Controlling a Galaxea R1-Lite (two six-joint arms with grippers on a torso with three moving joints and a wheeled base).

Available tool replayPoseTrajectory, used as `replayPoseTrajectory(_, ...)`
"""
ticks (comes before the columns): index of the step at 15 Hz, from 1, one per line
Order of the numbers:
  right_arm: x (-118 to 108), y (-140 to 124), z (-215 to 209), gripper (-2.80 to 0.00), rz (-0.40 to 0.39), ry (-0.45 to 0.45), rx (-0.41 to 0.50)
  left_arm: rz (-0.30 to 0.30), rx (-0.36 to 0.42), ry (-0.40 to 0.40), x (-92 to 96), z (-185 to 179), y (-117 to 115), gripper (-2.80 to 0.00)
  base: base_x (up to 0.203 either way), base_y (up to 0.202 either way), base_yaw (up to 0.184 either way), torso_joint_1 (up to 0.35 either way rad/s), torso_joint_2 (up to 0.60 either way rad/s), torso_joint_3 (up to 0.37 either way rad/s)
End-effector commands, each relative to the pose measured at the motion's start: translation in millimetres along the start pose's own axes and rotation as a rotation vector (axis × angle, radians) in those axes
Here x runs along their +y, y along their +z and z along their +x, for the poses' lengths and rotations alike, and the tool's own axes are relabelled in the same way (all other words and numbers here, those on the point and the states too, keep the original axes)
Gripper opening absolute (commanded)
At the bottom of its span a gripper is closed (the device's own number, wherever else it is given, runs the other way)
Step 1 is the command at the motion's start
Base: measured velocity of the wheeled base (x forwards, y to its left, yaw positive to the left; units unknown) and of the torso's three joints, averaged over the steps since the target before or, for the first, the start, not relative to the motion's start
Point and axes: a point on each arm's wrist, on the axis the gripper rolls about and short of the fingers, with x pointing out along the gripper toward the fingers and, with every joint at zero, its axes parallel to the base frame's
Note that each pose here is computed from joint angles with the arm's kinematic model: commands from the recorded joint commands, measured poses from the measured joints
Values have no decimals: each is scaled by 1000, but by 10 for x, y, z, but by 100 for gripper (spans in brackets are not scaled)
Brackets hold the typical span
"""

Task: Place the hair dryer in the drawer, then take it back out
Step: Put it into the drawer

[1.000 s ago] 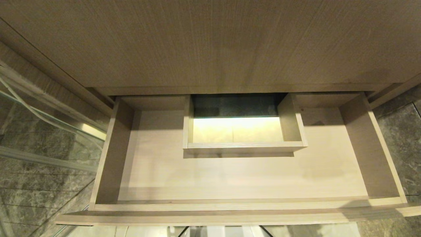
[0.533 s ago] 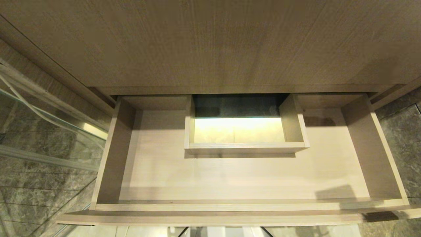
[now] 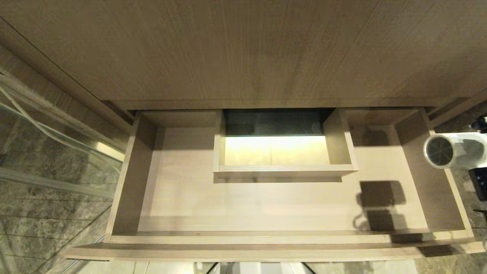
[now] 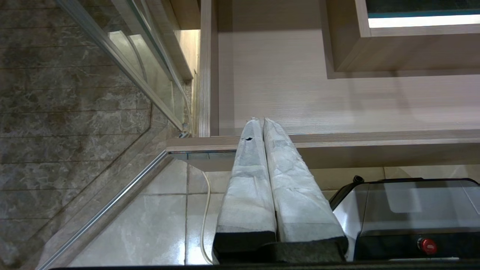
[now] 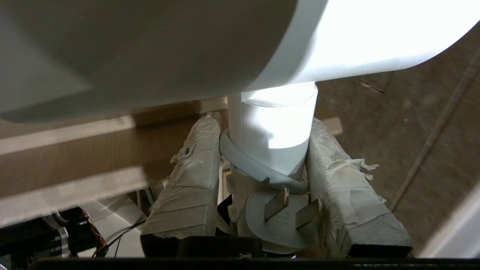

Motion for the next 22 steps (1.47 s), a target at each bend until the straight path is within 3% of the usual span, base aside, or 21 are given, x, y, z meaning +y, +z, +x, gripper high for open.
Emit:
replayPoseTrajectory(1,198,100,504,-280,-55,8,142,0,2,0,0,1,-4,-280,0,0,0,0,0,0)
replayPoseTrajectory(4,379,264,968,-280,-69,11,178,0,2,0,0,1,-4,-280,0,0,0,0,0,0)
replayPoseTrajectory(11,672,611,1814,-280,-27,-9,75,0,2,0,0,1,-4,-280,0,0,0,0,0,0)
replayPoseTrajectory(13,725,671,1993,-280,-16,-56,53,0,2,0,0,1,-4,-280,0,0,0,0,0,0)
replayPoseTrajectory(16,720,839,2239,-280,35,-126,-42,0,2,0,0,1,-4,-280,0,0,0,0,0,0)
replayPoseTrajectory(22,761,996,2469,-280,25,-169,-182,0,2,0,0,1,-4,-280,0,0,0,0,0,0)
